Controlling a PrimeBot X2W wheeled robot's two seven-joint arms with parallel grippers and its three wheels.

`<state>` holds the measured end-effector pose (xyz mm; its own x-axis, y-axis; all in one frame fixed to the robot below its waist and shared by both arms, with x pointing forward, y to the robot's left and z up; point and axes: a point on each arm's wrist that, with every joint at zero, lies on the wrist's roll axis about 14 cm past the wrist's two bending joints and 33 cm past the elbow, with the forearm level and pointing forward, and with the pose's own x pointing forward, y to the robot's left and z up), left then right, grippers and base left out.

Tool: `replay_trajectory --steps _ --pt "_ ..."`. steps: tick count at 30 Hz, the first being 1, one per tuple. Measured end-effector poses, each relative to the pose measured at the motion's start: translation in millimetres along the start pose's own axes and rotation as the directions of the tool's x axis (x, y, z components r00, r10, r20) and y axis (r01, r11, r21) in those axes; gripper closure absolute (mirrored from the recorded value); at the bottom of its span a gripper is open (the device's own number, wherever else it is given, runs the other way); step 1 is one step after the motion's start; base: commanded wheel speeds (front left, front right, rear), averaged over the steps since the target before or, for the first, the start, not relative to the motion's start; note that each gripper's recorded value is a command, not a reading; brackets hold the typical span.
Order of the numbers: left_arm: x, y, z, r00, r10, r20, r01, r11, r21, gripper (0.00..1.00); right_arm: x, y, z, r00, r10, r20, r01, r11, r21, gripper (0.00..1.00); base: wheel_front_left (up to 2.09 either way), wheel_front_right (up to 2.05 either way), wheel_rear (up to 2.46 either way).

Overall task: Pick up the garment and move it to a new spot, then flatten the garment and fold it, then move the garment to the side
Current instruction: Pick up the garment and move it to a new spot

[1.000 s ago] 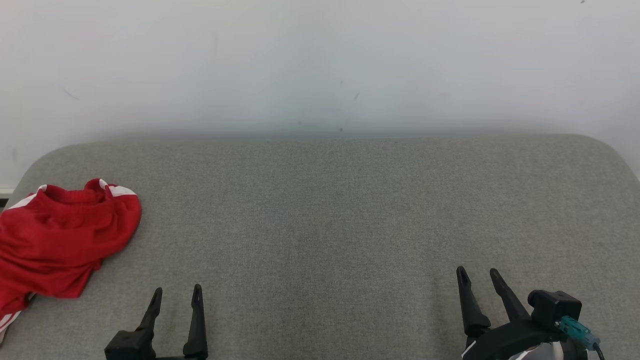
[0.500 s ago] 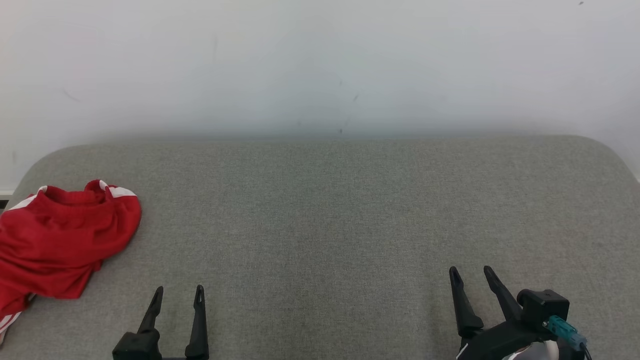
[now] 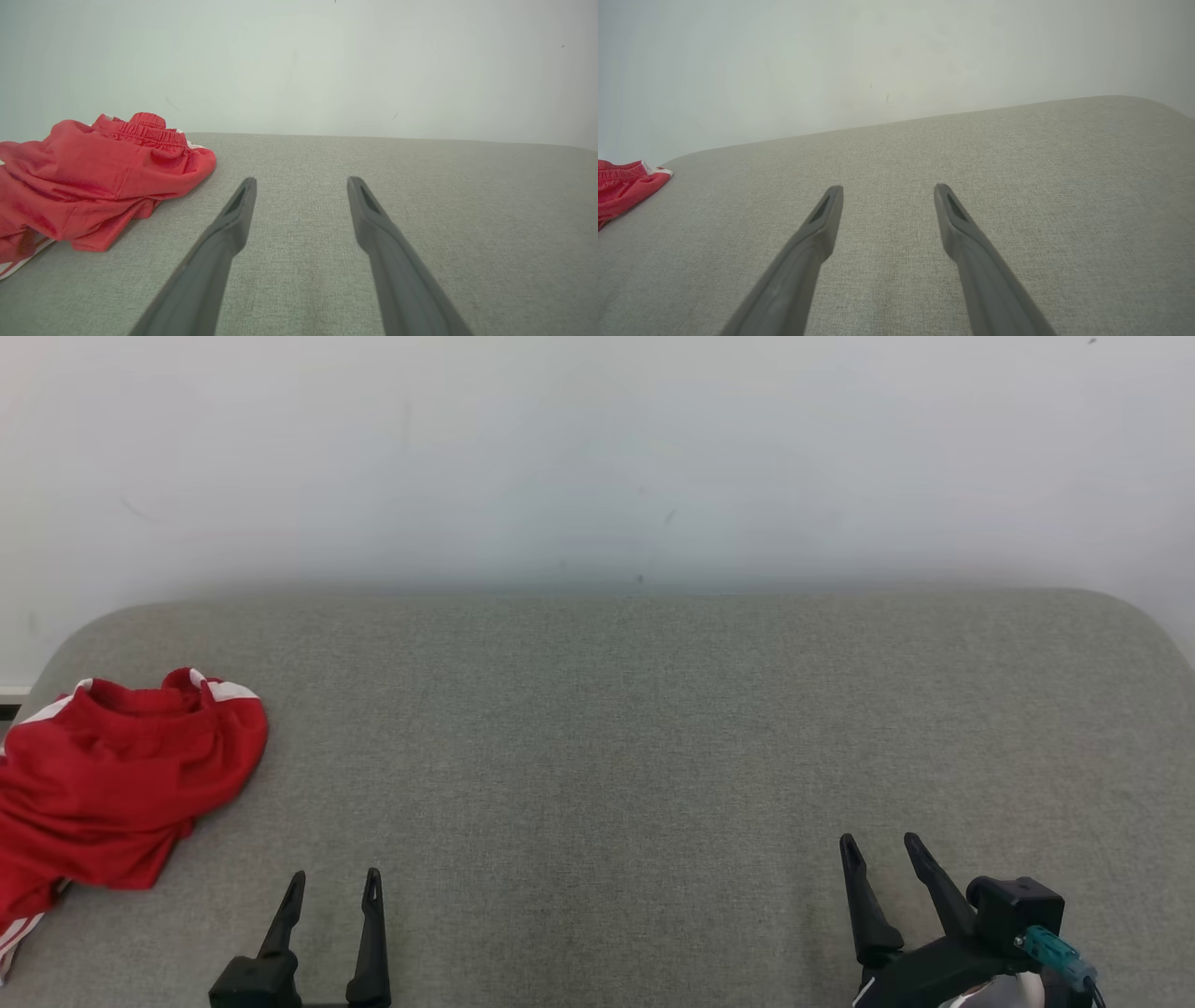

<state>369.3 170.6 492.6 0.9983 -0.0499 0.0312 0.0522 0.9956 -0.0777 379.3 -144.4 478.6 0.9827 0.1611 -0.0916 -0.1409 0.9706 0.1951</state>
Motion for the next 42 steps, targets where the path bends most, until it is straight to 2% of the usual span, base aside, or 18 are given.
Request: replay_trajectory --steps 11,22,30,35,42 --pt "-14.6 27.9 3.8 0.995 0.096 0.012 -0.096 0.995 -0.003 0.00 9.9 24.5 -6.9 0.997 0.074 -0.024 -0.074 0.997 0.001 0.00 0.00 0.00 0.00" --pt "-64.1 81.9 2.3 0.960 0.281 0.010 -0.281 0.960 -0.003 0.00 30.3 88.2 -17.6 0.965 0.254 -0.059 -0.253 0.967 0.012 0.00 0.00 0.00 0.00" --pt "-113.2 124.6 3.4 0.901 0.434 0.017 -0.435 0.901 0.004 0.00 35.4 148.0 -32.2 0.906 0.410 -0.101 -0.409 0.912 0.033 0.00 0.00 0.00 0.00" --pt "-145.0 147.3 7.1 0.843 0.536 0.033 -0.537 0.844 -0.005 0.00 36.8 187.4 -35.3 0.854 0.507 -0.117 -0.507 0.861 0.030 0.00 0.00 0.00 0.00" --pt "-165.6 157.6 3.5 0.801 0.598 0.019 -0.598 0.801 -0.013 0.00 40.7 210.5 -44.5 0.815 0.561 -0.144 -0.562 0.826 0.036 0.00 0.00 0.00 0.00"
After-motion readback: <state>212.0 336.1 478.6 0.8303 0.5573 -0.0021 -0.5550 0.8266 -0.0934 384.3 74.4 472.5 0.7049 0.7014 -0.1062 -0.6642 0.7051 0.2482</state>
